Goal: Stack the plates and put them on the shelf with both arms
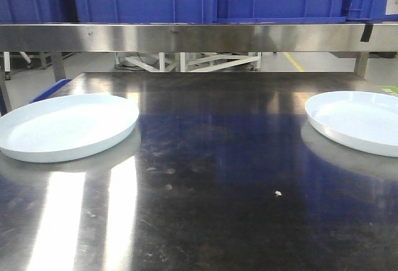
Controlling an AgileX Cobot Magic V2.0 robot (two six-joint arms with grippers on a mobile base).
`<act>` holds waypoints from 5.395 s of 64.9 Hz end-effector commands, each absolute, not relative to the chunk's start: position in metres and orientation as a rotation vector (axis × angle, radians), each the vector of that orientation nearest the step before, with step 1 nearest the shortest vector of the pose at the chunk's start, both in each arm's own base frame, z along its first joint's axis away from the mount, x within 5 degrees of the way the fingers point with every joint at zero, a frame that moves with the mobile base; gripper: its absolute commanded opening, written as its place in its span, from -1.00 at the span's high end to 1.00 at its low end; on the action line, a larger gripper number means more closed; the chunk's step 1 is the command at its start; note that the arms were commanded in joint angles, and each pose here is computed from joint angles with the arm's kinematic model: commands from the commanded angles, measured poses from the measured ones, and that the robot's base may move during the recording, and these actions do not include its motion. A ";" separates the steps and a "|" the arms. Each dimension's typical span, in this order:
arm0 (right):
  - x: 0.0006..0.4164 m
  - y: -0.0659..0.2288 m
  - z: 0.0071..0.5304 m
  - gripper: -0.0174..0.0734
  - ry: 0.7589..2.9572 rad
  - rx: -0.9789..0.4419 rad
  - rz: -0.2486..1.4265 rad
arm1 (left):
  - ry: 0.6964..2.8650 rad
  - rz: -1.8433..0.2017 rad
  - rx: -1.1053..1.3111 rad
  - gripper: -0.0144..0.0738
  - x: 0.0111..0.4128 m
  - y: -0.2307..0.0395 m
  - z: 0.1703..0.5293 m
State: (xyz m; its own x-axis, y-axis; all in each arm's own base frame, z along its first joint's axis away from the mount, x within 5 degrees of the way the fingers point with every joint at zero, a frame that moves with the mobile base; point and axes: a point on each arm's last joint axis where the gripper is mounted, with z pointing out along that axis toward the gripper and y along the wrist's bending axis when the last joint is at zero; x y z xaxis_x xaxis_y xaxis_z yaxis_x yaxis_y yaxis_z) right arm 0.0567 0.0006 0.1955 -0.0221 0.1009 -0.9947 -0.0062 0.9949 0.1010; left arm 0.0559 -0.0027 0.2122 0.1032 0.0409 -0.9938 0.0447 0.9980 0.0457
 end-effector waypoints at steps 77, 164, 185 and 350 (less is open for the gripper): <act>0.055 0.000 0.205 0.51 1.483 0.064 0.079 | 1.961 -0.080 0.041 0.49 0.138 -0.009 0.294; 0.055 0.000 0.205 0.51 1.483 0.064 0.079 | 2.808 -0.180 0.077 -0.28 0.383 -0.028 0.240; 0.055 0.000 0.205 0.51 1.483 0.064 0.079 | 2.859 -0.186 0.082 -0.14 0.380 -0.028 0.236; 0.055 0.000 0.205 0.51 1.483 0.064 0.079 | 2.179 -0.419 0.458 0.49 0.300 -0.162 0.311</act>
